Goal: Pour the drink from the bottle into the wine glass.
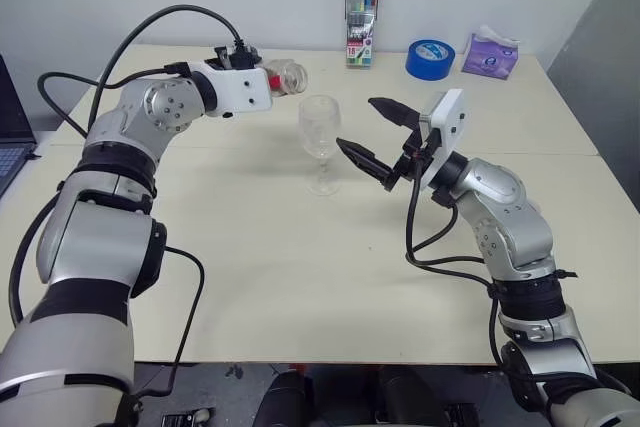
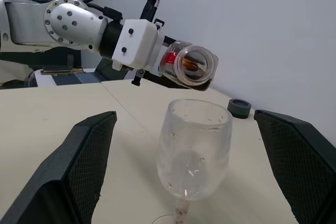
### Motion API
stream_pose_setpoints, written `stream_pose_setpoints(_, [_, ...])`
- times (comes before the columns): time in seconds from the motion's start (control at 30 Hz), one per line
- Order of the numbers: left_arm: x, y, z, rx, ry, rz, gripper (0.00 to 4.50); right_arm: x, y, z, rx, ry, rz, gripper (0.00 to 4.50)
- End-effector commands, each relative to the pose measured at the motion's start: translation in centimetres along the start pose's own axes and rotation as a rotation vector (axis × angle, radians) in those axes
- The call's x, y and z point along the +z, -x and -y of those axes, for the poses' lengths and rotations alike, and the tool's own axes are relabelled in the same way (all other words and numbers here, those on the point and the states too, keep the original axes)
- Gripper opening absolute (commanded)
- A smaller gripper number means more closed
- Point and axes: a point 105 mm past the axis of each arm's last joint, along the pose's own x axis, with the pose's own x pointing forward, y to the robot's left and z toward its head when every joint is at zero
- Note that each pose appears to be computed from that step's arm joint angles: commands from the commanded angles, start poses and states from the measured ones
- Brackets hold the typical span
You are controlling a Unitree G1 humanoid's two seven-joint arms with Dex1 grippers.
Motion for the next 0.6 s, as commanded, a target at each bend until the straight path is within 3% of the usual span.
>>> stream_pose_setpoints(0.03, [1.3,0.1,-3.0,0.079,-0.061,0.037,1.66,1.4,0.3,-0.6,0.008,0.024,0.060,4.50])
stream_pose_setpoints(0.6, [1.9,-0.2,-3.5,0.070,-0.248,0.025,1.66,-0.1,1.5,-0.8,-0.062,0.004,0.065,4.50])
